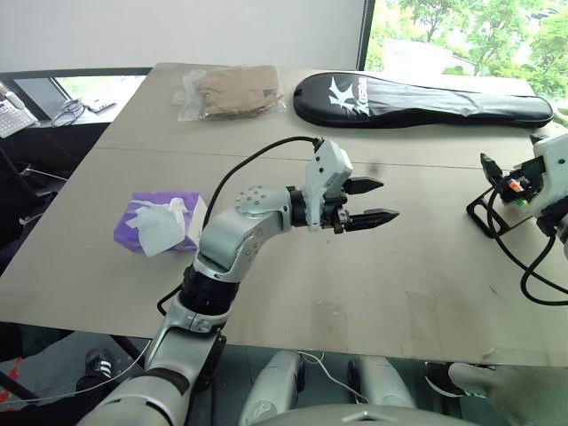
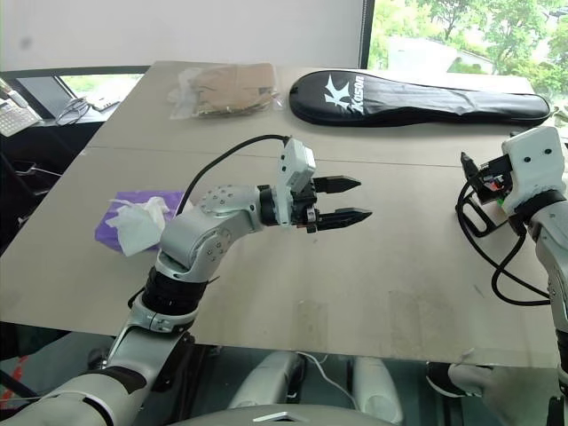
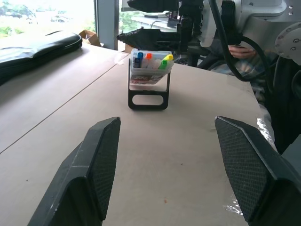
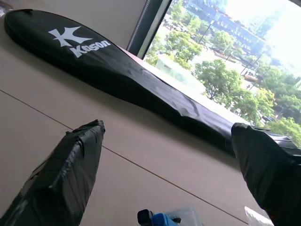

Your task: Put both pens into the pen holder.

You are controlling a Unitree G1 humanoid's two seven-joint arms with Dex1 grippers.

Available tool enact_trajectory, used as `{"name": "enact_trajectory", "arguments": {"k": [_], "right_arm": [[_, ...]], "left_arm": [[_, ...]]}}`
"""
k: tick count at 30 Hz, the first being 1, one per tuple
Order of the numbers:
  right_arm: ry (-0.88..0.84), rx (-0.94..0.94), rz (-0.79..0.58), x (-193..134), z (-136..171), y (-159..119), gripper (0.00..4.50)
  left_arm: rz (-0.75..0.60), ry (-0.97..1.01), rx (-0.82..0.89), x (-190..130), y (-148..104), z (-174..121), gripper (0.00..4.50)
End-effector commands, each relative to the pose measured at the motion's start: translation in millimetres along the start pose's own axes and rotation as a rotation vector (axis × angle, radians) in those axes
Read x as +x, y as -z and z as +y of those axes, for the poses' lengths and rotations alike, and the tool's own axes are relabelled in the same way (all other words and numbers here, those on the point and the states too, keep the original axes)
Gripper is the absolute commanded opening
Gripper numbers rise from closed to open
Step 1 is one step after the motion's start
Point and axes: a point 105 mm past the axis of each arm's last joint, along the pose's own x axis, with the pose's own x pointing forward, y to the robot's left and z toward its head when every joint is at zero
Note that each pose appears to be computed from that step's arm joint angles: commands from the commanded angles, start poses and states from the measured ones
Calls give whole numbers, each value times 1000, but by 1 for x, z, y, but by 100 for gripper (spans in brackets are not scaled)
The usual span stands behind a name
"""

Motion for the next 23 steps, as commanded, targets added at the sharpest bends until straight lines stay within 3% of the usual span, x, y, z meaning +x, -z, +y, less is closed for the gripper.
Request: {"name": "enact_trajectory", "arguments": {"k": [1,4,7,12,16,20,23], "right_arm": [[-26,39,-184,-7,3,-46,446],[-229,124,-213,-16,42,-53,446],[-423,201,-137,-34,78,-37,446],[-515,253,12,-59,91,3,446],[-585,225,85,-75,97,25,446],[-601,238,154,-90,89,42,446],[-613,233,167,-92,88,48,446]], "left_arm": [[-61,39,21,-1,-16,-9,328],[-50,-36,5,-7,-9,2,328],[-28,-287,33,-23,3,36,328],[53,-597,30,-72,28,67,328],[46,-624,-63,-94,38,54,328],[108,-699,-133,-136,51,22,328],[149,-722,-149,-149,55,7,328]]}}
